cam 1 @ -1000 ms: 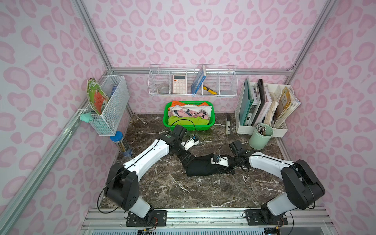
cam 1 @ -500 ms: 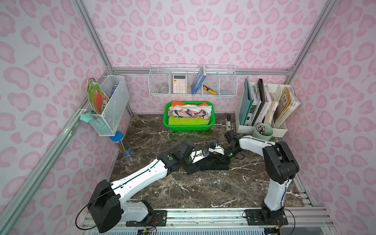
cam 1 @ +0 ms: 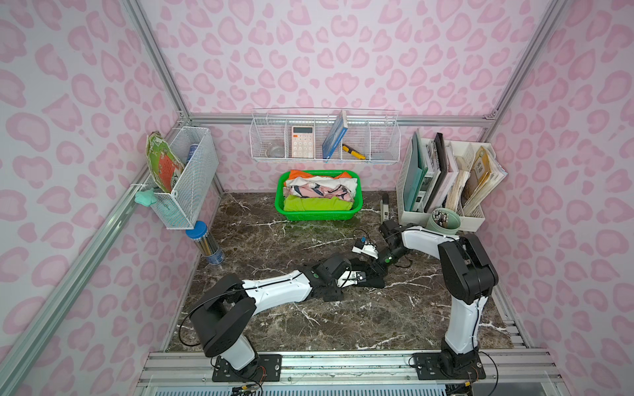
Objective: Roll up the shorts
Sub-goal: Roll the shorts at the center of the board.
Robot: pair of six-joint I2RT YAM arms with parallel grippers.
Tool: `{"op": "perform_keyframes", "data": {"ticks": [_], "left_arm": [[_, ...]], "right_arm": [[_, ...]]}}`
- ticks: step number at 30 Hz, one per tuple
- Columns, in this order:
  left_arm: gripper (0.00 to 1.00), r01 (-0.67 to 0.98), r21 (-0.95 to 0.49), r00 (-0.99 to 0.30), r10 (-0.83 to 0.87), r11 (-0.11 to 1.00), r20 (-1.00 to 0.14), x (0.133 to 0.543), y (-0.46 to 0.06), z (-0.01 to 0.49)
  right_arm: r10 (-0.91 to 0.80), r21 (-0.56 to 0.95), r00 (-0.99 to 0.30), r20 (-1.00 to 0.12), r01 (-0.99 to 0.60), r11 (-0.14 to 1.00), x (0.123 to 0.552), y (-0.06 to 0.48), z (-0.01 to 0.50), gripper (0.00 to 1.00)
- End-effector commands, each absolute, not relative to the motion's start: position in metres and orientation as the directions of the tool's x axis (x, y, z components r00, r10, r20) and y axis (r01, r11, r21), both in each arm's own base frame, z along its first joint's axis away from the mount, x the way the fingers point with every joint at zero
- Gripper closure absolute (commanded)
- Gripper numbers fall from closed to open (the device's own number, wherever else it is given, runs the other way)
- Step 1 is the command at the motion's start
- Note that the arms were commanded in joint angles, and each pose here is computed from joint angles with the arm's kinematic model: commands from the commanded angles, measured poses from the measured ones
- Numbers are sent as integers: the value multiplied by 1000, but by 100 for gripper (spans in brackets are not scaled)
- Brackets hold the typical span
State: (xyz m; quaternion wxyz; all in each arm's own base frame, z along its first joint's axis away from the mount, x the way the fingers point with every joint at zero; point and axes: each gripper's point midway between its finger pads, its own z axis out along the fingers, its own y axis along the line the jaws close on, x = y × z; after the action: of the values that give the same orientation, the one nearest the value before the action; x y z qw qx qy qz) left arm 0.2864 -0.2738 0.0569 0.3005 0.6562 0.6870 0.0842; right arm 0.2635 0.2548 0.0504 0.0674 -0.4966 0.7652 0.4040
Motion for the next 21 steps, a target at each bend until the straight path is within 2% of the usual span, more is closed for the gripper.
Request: {"op": "perform_keyframes", "data": {"ticks": [1,5,12,14,16,21], "left_arm": [[5,858,481,-16,947,178,-322,294,-268,49],[19,873,422,-87,930,244,-357,297,-258,45],[71,895,336,-174,922,295,-345,295,-251,34],[82,902,317,-187,926,294,-328,292,-250,30],[100,904,302,-203,927,302,-316,292,-249,28],[100,906,278,-234,925,319,-299,288,-246,25]], "right_arm": [[-723,532,-505,-471,-817,223,264,249,45,100],[-717,530,-510,-476,-816,229,267,248,45,100],[-708,490,-499,-499,-837,245,274,247,45,100],[-697,454,-490,-523,-852,259,280,247,48,100],[-693,378,-473,-544,-875,301,291,242,51,100],[-621,144,-430,-656,-878,456,333,218,79,66]]}}
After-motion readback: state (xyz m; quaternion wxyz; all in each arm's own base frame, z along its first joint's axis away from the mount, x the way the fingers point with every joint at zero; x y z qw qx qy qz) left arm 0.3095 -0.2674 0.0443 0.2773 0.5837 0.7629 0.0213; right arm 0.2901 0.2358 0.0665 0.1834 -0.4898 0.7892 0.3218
